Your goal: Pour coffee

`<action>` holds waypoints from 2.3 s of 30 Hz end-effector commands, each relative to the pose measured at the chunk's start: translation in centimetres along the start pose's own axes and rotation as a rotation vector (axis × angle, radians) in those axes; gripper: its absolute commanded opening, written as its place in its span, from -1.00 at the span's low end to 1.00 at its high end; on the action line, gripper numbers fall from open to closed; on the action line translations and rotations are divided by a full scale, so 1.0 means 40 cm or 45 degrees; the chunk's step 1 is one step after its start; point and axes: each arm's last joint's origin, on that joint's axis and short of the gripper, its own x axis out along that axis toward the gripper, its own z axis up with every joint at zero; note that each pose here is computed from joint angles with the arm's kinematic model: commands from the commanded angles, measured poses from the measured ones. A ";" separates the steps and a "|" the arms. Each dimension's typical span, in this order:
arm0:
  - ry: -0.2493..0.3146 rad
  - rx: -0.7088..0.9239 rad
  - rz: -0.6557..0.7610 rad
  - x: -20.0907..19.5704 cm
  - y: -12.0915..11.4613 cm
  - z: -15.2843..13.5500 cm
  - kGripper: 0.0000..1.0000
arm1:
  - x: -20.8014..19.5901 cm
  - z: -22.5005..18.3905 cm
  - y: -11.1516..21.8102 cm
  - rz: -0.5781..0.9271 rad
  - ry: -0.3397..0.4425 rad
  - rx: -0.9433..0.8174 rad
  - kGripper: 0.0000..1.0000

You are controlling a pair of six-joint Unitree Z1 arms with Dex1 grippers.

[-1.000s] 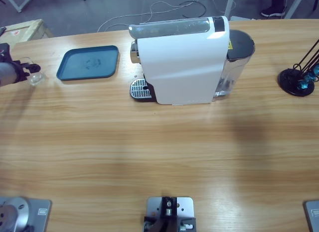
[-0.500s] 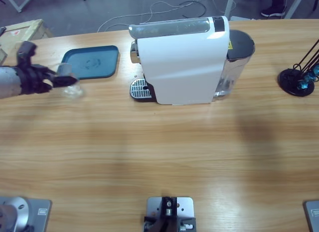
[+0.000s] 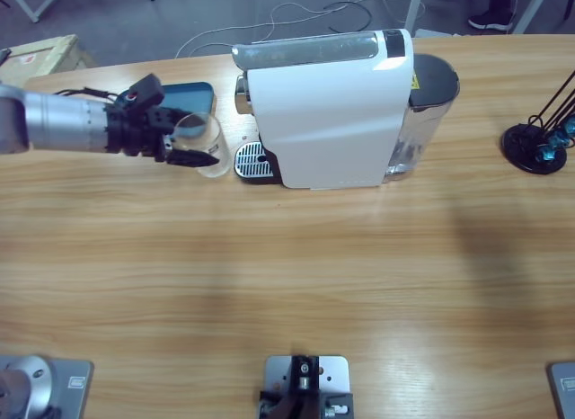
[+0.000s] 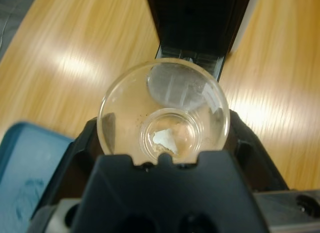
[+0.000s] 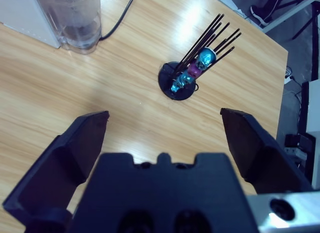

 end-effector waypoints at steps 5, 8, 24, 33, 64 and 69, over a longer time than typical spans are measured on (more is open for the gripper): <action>-0.110 -0.008 -0.179 0.089 0.020 -0.012 -1.00 | 0.025 -0.037 0.008 -0.009 0.049 -0.012 1.00; -0.114 0.000 -0.184 0.110 0.032 -0.004 -1.00 | 0.026 -0.036 0.009 -0.010 0.051 -0.014 1.00; 0.004 0.029 -0.166 0.160 0.017 0.024 -0.43 | 0.027 -0.031 0.011 -0.012 0.048 -0.013 1.00; 0.077 0.052 -0.139 0.191 0.000 0.034 0.97 | 0.029 -0.028 0.013 -0.013 0.050 -0.014 1.00; -0.034 -0.484 0.329 -0.289 -0.207 0.116 1.00 | 0.174 0.521 0.024 0.044 0.126 0.124 -1.00; 0.018 -0.570 0.318 -0.309 -0.244 0.111 1.00 | 0.305 0.613 0.076 0.143 0.173 0.123 -1.00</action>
